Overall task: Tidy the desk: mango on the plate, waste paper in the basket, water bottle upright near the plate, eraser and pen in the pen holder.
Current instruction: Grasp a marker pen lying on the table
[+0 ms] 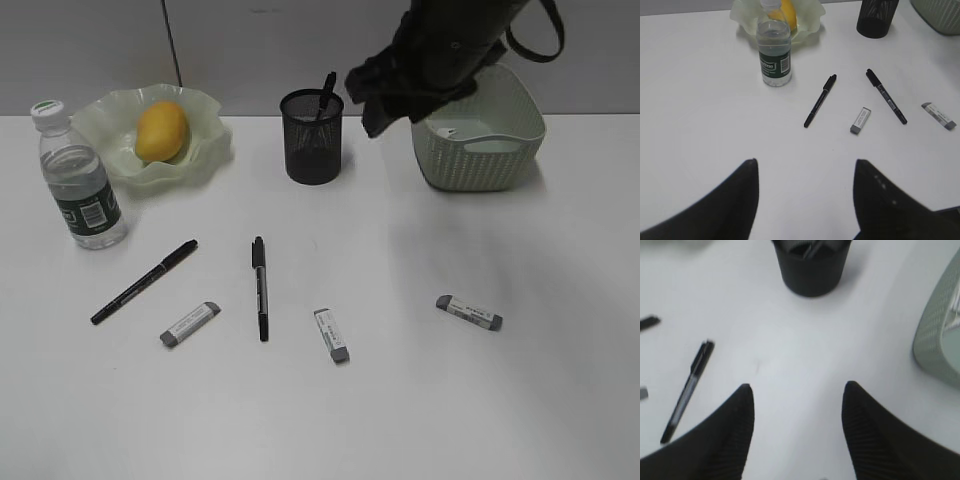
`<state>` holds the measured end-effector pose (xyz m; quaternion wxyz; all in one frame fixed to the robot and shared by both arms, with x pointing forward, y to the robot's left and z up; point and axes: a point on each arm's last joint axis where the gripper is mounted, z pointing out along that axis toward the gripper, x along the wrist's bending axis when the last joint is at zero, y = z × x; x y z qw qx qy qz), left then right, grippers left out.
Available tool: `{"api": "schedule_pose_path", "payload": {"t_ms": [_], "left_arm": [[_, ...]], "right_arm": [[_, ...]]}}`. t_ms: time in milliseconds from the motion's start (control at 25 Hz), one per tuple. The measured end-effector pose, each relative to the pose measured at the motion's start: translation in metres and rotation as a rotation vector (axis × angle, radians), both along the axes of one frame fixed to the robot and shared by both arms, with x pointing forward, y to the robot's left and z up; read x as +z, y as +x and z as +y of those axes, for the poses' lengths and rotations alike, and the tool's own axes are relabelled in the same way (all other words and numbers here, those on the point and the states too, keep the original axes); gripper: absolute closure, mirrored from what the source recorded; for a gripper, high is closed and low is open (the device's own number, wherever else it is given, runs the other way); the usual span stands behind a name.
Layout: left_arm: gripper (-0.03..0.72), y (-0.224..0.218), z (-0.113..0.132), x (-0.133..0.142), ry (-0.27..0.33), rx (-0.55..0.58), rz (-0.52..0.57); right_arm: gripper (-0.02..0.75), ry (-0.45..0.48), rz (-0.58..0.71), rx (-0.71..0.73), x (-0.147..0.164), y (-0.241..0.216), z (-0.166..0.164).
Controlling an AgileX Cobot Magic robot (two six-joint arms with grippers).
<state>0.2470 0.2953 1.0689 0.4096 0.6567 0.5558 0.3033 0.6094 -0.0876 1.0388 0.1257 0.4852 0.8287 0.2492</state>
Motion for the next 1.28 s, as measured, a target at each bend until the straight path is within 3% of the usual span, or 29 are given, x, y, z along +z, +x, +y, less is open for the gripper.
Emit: {"api": "schedule_pose_path", "payload": {"t_ms": [120, 280, 600, 1080, 1280], "left_arm": [[0.234, 0.000, 0.000, 0.000, -0.001, -0.001, 0.000], [0.234, 0.000, -0.001, 0.000, -0.007, -0.004, 0.001], [0.234, 0.000, -0.001, 0.000, -0.008, -0.005, 0.001], [0.234, 0.000, -0.001, 0.000, -0.009, -0.005, 0.002], [0.234, 0.000, -0.001, 0.000, -0.015, -0.009, 0.003]], "right_arm": [[0.288, -0.065, 0.109, 0.018, 0.005, -0.013, -0.011], [0.288, -0.073, 0.203, 0.007, 0.012, -0.020, -0.032], [0.288, -0.054, 0.240, -0.103, 0.029, -0.067, -0.099], [0.288, 0.027, 0.131, -0.173, 0.030, -0.214, -0.149], [0.288, 0.097, 0.015, -0.197, 0.027, -0.270, -0.168]]}}
